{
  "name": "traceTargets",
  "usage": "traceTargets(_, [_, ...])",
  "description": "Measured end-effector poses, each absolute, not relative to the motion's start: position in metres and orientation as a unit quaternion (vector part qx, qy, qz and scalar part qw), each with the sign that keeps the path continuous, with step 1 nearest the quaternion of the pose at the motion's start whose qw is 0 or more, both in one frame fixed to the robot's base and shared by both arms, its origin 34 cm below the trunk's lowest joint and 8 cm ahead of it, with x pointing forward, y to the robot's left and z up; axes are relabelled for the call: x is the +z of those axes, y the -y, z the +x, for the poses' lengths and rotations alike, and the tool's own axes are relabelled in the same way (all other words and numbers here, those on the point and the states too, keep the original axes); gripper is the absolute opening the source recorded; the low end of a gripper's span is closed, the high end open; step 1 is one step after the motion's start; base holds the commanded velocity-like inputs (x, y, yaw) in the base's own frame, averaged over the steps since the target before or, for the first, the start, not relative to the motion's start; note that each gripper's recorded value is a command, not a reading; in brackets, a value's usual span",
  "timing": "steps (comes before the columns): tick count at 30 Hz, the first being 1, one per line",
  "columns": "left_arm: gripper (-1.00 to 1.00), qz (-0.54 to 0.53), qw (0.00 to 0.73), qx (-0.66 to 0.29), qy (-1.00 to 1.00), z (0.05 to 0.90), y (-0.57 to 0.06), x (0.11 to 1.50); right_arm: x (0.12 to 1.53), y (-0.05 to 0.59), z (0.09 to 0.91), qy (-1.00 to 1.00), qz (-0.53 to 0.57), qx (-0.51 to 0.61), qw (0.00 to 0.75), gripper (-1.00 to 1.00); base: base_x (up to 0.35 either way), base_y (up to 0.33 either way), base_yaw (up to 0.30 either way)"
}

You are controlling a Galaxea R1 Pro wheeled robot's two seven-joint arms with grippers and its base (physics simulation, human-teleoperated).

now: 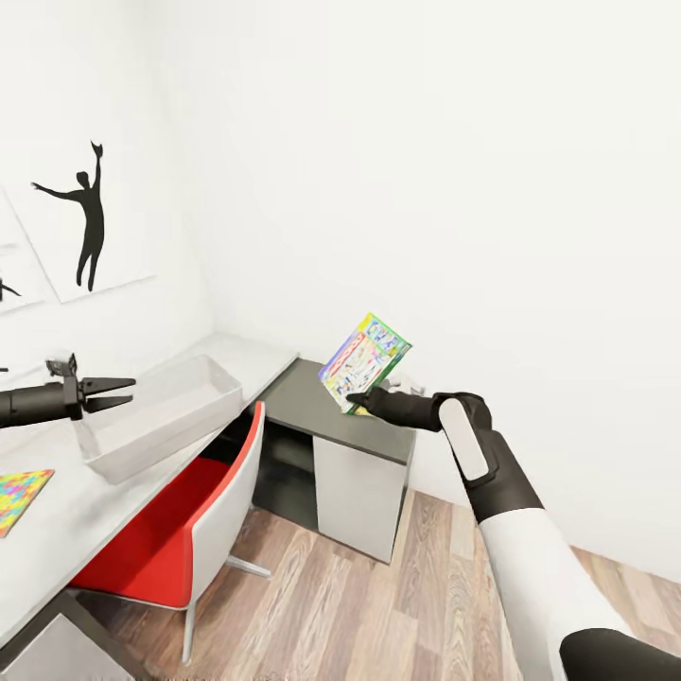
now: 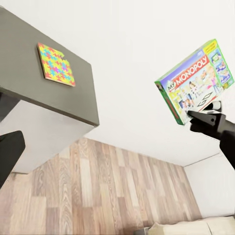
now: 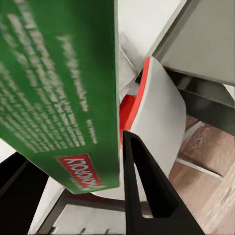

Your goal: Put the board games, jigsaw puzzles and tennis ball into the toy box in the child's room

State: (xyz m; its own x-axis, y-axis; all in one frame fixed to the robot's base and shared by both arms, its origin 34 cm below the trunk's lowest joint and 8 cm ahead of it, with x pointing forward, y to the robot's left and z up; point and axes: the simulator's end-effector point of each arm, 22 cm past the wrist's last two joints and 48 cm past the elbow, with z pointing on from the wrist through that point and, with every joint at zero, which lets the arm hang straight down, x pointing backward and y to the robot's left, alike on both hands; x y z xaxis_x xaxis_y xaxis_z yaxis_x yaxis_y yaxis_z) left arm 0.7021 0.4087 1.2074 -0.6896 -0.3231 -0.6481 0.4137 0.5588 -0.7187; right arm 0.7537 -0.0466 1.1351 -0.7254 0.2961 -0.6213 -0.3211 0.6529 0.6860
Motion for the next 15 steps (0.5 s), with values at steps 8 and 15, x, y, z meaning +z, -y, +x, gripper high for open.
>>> traceTargets(8, [1.0, 0.03, 0.393, -0.469, -0.79, 0.702, -0.409, 1.208, 1.142, 0.039, 0.751, -0.824, -0.008, 0.431, 0.369, -1.0, 0.0, 0.0, 0.292])
traceTargets(15, [1.0, 0.03, 0.393, -0.469, -0.79, 0.701, -0.409, 1.208, 1.158, 0.028, 0.747, -0.801, 0.004, 0.478, 0.36, -1.0, 0.0, 0.04, 0.292])
